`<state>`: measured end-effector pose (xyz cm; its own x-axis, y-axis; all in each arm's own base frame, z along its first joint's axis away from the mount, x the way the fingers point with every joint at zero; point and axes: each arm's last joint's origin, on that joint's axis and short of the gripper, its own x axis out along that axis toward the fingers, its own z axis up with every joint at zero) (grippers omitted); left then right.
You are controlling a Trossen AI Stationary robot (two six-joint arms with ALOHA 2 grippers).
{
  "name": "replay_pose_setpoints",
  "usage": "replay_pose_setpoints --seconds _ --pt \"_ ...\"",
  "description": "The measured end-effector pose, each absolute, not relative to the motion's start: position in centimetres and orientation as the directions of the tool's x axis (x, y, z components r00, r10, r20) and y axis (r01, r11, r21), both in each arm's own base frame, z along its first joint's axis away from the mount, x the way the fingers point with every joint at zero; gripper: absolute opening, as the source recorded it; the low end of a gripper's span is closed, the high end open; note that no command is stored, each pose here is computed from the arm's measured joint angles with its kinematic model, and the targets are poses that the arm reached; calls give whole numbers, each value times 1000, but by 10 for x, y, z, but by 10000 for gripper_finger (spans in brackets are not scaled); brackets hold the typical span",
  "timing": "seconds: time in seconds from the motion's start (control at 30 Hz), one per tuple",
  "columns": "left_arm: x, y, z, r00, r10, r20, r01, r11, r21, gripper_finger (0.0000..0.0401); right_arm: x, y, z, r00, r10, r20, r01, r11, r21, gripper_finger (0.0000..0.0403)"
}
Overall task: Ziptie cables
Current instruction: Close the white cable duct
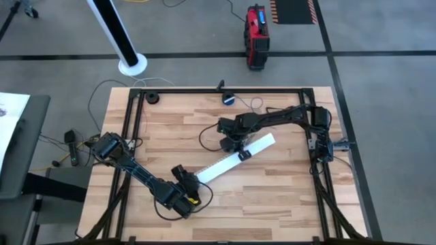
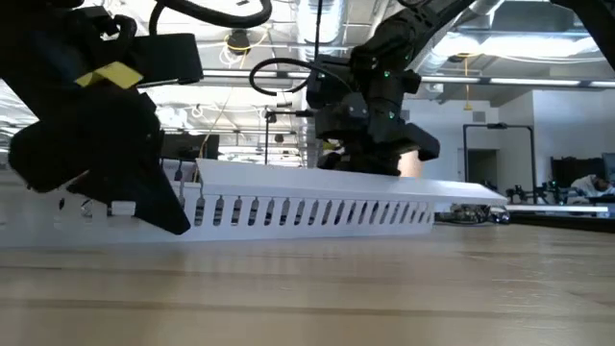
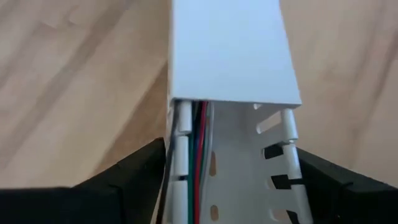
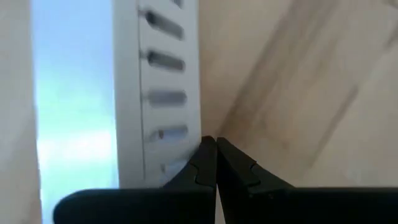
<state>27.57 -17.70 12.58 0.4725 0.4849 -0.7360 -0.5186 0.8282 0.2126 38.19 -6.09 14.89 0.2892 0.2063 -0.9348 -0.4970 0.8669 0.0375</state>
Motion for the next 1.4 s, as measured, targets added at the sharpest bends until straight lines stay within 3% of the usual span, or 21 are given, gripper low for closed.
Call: replay_pose_setpoints --seconds 0.13,0.5,0.97,1.2,1.4 --pt "276 -176 126 473 493 -731 -486 837 251 268 381 -52 151 270 216 -938 -515 856 49 0" --pt "282 -167 126 466 517 -718 -593 785 180 268 377 -54 150 232 221 -947 -509 857 75 0" --pt "287 -165 132 551 639 -536 -663 726 185 268 368 -85 149 230 248 -941 -440 889 127 0" --pt "289 -165 133 554 643 -529 -634 737 233 268 365 -95 149 232 260 -937 -394 906 154 0" --pt "292 -166 130 578 601 -552 -619 764 184 268 364 -94 149 240 307 -921 -393 898 197 0"
